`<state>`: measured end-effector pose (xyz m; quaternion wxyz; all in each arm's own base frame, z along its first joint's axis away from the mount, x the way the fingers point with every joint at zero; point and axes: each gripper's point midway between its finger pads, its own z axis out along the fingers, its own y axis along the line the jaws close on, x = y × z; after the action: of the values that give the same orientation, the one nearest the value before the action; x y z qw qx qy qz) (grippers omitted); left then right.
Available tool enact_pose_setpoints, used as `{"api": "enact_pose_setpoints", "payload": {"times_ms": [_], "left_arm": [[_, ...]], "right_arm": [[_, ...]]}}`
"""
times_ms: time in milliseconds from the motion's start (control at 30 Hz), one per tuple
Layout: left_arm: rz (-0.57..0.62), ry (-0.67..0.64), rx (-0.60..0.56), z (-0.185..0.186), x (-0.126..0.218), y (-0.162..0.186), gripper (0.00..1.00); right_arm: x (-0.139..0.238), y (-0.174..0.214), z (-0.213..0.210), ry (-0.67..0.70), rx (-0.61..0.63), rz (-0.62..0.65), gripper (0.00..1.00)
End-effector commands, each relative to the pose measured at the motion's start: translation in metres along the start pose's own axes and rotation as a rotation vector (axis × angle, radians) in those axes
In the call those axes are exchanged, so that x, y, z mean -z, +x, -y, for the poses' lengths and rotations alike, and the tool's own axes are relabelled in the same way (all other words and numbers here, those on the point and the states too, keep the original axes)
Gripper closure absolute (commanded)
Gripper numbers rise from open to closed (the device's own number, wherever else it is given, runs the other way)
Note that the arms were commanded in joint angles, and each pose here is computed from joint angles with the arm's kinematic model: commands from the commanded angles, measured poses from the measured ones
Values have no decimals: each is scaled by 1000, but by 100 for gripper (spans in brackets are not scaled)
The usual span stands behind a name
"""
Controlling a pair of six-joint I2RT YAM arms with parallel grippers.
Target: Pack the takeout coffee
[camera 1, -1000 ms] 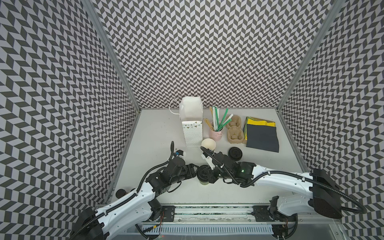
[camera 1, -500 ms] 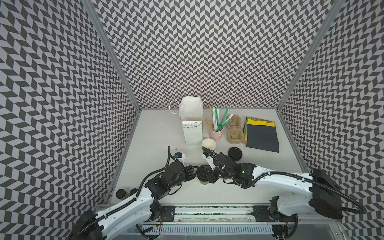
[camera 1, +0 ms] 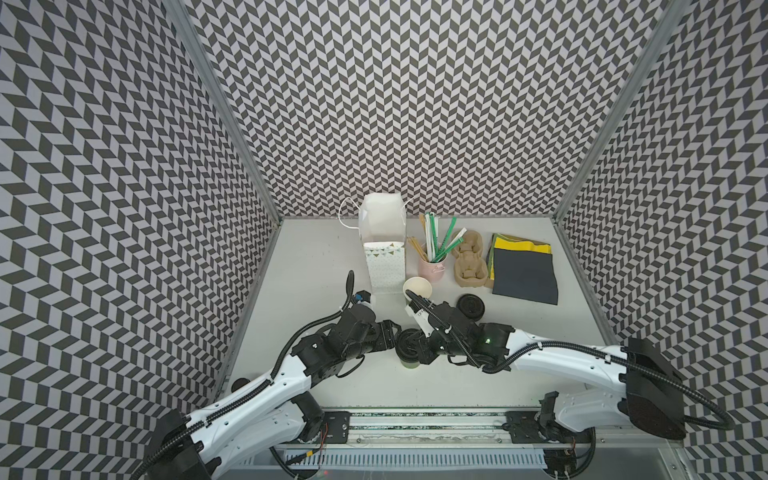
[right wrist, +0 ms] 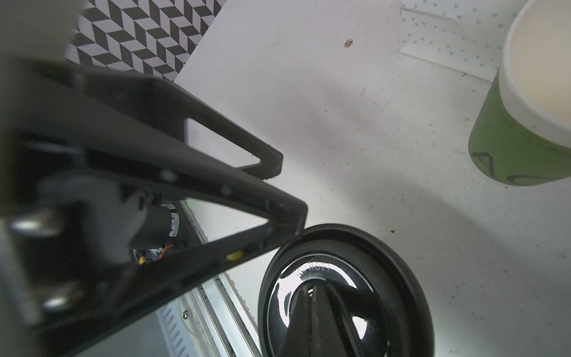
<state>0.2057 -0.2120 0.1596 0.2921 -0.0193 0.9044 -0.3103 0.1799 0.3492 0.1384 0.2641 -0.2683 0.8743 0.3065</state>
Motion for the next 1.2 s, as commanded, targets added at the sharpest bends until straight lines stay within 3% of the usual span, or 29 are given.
{"api": "enact_pose_setpoints", "payload": {"times_ms": [0,200,567,767,967,1167], "left_arm": [[-5,-29,-71,5,14,-7,32],[-63,22,-63,9,20,10,32],[-144,57,-110,26,11,34,32],[-183,52,-149,35,1,42,32],[-194,14,-170,31,-6,43,32],[-219,-36,-181,20,-12,49,32]], "right_arm": [[1,28,25,99,-24,-122,100],[12,6,15,91,-25,-82,97],[34,-28,-5,46,-19,1,73],[66,-45,14,123,-82,103,57],[88,-31,59,151,-198,204,52],[76,-5,71,128,-235,168,50]]}}
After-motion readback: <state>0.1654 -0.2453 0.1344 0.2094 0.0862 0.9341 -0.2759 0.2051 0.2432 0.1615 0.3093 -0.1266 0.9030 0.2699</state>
